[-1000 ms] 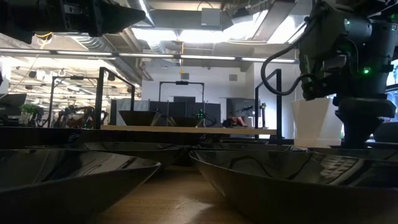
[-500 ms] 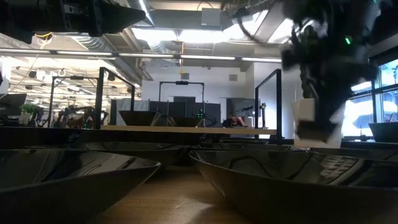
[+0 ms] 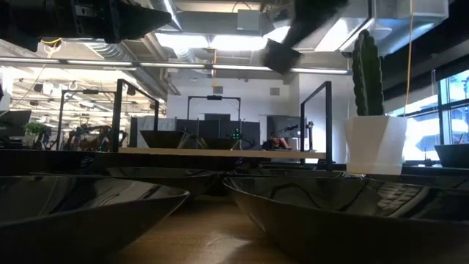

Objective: Pick & Place Mini shaped plates
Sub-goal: Put the square plate on the shelf

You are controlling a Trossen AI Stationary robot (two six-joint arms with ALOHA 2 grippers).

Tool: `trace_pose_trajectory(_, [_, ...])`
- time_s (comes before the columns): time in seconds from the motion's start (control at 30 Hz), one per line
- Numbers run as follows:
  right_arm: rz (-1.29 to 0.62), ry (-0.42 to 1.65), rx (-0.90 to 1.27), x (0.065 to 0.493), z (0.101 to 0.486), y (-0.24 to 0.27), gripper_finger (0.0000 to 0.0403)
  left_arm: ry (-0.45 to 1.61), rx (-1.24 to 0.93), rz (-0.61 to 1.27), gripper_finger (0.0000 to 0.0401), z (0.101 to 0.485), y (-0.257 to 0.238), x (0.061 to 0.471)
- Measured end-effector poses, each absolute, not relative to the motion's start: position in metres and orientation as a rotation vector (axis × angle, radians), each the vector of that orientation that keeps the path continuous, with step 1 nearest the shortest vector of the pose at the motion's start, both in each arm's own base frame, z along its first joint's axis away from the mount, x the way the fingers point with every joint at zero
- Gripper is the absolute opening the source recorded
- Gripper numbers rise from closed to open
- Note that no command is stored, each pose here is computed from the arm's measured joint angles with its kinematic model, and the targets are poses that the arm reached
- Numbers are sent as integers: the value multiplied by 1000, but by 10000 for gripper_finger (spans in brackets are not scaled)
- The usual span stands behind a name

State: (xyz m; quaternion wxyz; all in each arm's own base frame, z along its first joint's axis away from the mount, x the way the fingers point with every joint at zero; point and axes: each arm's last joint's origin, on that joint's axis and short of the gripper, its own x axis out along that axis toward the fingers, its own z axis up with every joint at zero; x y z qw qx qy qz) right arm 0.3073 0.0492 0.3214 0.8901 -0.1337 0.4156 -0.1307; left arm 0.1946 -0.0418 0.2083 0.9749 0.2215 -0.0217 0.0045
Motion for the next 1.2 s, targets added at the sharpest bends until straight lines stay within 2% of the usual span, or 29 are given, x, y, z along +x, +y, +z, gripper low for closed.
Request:
trace_pose_trajectory(0.17, [-312,910,-376,340,326,9,6,-43,447,9,4,208,-42,195])
trace_pose_trajectory(0.33, [-219,1054,-377,358,296,-35,4,-32,450,6,6,207,-42,195])
trace_pose_trajectory(0.57, [-201,1306,-396,359,257,-71,5,-22,452,4,6,206,-42,195])
trace_pose_trajectory(0.83, [-202,1389,-375,367,230,-81,5,-23,452,4,7,206,-42,195])
trace_pose_trajectory(0.93, [-257,1407,-355,369,224,-83,5,-23,452,4,8,206,-42,195])
trace_pose_trajectory(1.2, [-352,1437,-292,365,222,-83,5,-23,452,4,4,206,-42,195])
